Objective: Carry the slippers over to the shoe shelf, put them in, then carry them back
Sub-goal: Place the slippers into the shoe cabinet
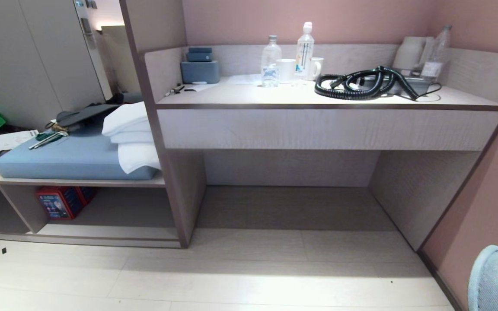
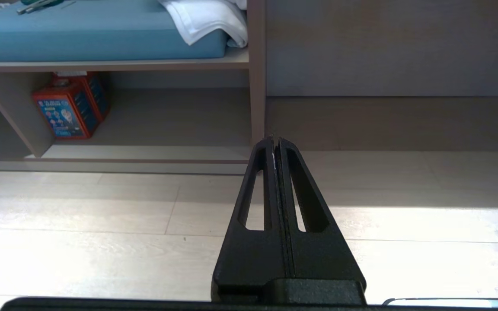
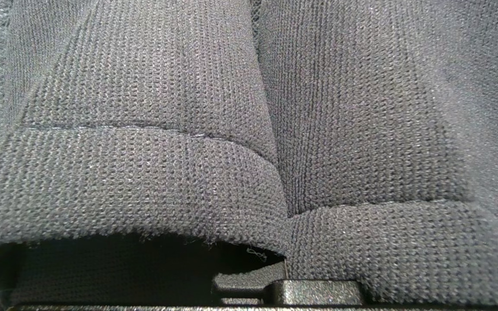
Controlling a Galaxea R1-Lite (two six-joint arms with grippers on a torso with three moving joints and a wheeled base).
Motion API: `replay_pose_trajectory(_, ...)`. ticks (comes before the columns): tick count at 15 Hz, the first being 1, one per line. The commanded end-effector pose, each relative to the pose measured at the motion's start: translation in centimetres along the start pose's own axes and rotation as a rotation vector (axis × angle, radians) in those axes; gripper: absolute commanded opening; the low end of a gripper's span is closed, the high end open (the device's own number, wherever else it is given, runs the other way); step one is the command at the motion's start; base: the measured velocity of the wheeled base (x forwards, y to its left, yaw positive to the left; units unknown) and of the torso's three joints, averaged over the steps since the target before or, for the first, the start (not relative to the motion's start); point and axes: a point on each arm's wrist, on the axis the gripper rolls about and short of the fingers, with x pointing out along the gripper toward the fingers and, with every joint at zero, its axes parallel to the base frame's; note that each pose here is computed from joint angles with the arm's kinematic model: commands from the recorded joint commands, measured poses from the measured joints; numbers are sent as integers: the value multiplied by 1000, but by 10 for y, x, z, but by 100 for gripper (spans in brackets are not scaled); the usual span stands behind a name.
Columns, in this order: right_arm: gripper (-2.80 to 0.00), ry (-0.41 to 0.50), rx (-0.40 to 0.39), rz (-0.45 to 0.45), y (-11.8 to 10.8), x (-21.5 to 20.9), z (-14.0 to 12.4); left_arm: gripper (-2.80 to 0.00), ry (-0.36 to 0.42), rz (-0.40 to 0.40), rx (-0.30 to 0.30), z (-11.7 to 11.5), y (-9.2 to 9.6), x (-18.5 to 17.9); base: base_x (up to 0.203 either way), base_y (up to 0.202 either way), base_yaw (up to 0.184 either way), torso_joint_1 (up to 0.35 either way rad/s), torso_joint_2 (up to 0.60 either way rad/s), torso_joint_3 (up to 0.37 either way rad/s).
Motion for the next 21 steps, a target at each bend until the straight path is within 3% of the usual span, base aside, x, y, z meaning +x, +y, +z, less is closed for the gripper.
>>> replay_pose_trajectory(1, -280, 1, -1, 0, 0, 0, 0, -280, 0, 0, 0, 0, 0, 0, 3, 136, -6, 5, -1, 1)
replay_pose_trajectory(21, -280, 1, -1, -1, 0, 0, 0, -280, 2, 0, 0, 0, 0, 0, 0, 196, -2, 2, 2, 3)
